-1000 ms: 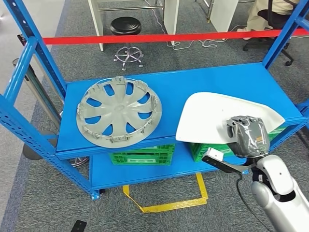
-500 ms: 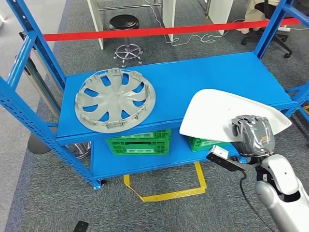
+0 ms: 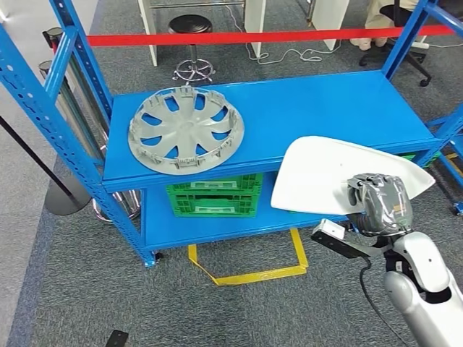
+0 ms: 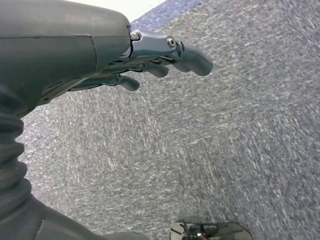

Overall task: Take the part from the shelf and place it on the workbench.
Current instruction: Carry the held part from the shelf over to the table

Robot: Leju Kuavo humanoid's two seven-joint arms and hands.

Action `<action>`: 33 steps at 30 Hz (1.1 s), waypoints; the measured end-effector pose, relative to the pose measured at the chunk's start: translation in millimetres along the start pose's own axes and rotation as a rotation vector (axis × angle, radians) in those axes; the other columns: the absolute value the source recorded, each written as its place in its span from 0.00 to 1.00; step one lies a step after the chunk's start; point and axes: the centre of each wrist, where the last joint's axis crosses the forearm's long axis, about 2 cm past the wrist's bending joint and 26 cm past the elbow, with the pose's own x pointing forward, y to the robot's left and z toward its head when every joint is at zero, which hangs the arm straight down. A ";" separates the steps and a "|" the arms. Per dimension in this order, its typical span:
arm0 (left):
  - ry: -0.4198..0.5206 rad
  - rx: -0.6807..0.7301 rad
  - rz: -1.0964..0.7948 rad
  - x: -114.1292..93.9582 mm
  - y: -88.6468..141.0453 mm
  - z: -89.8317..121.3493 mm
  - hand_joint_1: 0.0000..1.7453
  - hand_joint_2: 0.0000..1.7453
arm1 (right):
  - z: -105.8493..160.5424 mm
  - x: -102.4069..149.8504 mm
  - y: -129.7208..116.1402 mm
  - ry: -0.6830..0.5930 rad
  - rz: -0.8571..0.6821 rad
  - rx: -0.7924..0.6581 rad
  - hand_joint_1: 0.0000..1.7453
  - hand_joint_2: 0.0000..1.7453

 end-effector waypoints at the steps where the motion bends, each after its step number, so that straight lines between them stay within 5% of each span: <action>1: -0.002 0.002 0.001 0.0 0.0 0.0 0.00 1.00 | 0.0 -0.4 -1.2 0.001 -0.014 -0.004 1.00 1.00; 33: 0.003 0.011 0.008 -2.1 -1.3 1.5 0.00 1.00 | 8.0 3.9 -9.3 -0.014 -0.089 -0.052 1.00 1.00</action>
